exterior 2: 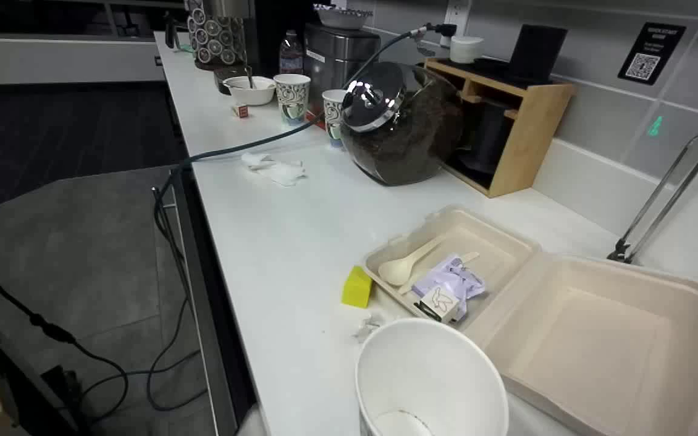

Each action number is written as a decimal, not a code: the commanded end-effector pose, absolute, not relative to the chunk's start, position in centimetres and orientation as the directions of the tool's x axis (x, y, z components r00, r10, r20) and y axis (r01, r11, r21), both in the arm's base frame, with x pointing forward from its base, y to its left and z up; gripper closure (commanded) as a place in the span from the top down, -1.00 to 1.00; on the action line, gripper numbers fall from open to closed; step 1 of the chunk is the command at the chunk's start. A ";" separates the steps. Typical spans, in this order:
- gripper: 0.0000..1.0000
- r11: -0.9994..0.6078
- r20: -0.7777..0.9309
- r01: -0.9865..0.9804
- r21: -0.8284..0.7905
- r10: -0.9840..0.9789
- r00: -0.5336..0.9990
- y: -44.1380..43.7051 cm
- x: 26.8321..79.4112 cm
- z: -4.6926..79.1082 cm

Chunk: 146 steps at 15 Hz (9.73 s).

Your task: Shift the block to the left

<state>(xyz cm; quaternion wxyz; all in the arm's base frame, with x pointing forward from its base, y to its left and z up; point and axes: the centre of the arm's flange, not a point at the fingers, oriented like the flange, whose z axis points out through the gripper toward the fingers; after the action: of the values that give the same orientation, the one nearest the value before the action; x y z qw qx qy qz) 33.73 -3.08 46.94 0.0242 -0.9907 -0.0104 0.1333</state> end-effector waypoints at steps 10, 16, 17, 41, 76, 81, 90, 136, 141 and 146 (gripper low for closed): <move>1.00 -0.991 -0.206 -0.121 -0.065 -0.105 0.973 -5.7 35.0 47.6; 1.00 -0.898 -0.072 -0.421 -0.131 -0.415 0.907 -22.8 35.0 49.8; 1.00 -0.869 -0.046 -0.474 -0.145 -0.472 0.880 -25.4 34.7 50.0; 1.00 -0.242 0.302 -0.947 -0.213 -0.938 0.172 -51.3 40.4 44.8; 1.00 -0.925 0.271 -0.331 0.186 -0.275 0.922 -57.8 41.7 31.9; 1.00 -0.917 0.264 -0.355 0.183 -0.302 0.916 -58.3 43.0 29.6; 0.34 -0.908 0.241 -0.389 0.153 -0.347 0.906 -59.8 43.1 26.7; -0.72 -0.249 0.239 0.955 0.162 0.949 0.207 -0.3 52.5 43.4; -0.72 -0.011 -0.007 0.967 0.254 1.000 0.014 5.9 56.9 40.3; -0.72 0.203 -0.233 0.916 0.347 0.964 -0.125 3.7 61.0 37.8</move>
<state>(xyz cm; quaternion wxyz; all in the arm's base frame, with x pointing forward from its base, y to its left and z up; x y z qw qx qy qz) 57.94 5.11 38.93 -0.1522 -0.6597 -0.7331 -0.0651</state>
